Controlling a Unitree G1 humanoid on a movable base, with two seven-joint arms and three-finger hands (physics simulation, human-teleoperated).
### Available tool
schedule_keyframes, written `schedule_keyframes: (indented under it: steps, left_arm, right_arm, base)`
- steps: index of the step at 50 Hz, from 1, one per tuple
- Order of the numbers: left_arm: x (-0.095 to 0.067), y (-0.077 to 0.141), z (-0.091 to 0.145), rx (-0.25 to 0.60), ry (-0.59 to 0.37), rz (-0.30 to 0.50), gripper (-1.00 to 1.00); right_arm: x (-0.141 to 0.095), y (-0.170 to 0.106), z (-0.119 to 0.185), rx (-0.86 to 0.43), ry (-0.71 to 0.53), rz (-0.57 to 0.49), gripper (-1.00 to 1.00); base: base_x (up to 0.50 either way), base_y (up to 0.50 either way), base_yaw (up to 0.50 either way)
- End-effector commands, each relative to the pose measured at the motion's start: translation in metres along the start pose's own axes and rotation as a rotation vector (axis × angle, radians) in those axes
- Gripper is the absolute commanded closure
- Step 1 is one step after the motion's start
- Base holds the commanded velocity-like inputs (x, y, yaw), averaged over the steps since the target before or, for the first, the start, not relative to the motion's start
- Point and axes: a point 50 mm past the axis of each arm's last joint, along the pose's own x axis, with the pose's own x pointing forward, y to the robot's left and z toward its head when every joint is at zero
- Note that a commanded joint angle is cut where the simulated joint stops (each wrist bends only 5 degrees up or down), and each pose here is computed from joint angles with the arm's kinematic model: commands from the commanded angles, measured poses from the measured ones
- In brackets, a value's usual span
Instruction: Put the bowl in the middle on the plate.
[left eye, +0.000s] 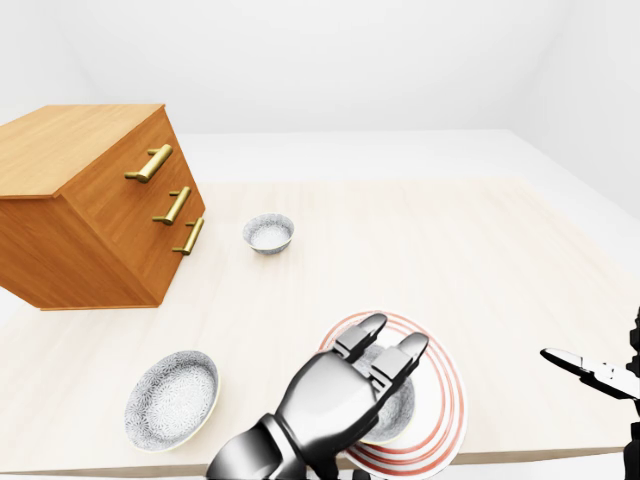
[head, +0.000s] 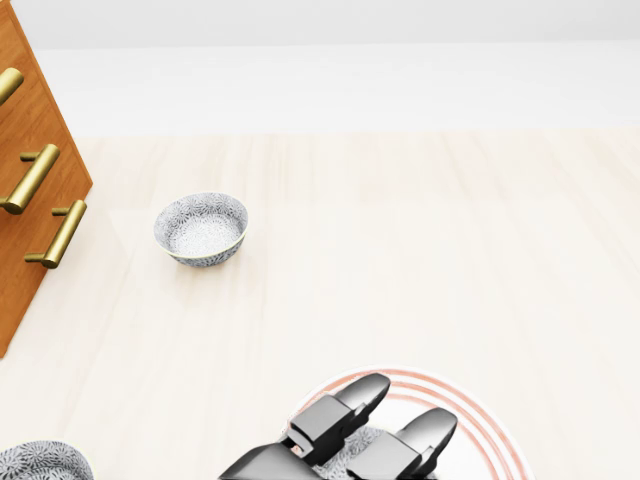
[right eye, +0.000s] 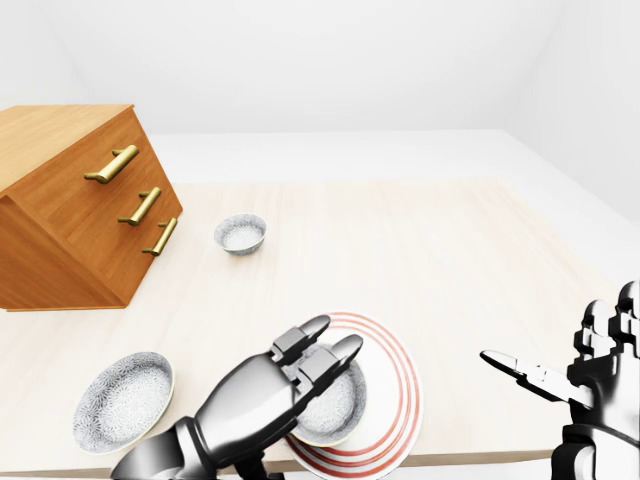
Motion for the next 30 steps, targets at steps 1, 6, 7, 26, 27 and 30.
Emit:
schedule_keyframes:
  steps: [1,6,7,26,27,30]
  left_arm:
    - [-0.031,0.023,-0.01,-0.033,0.048,0.117,-1.0]
    - [-0.05,0.04,-0.028,-0.084,0.115,0.235,-1.0]
    - [-0.053,0.043,-0.032,-0.105,0.123,0.259,-1.0]
    - [-0.073,0.073,-0.083,-0.309,0.24,0.522,-1.0]
    - [-0.072,0.074,-0.086,-0.324,0.241,0.522,-1.0]
    - [-0.067,0.072,-0.097,-0.389,0.241,0.513,-1.0]
  right_arm:
    - [0.0,0.0,-0.001,-0.001,0.006,0.0,-1.0]
    - [0.0,0.0,-0.002,-0.002,0.007,-0.001,-1.0]
    - [0.0,0.0,-0.001,-0.003,0.006,-0.002,-1.0]
    - [0.0,-0.001,-0.001,-0.005,0.006,-0.002,-1.0]
    - [0.0,-0.001,-0.001,-0.005,0.006,-0.002,-1.0]
    - [0.0,0.0,-0.002,-0.005,0.009,-0.002,-1.0]
  base:
    - [0.0,0.0,0.0]
    - [0.0,0.0,0.0]
    - [0.0,0.0,0.0]
    - [0.0,0.0,0.0]
    - [0.0,0.0,0.0]
    - [0.0,0.0,0.0]
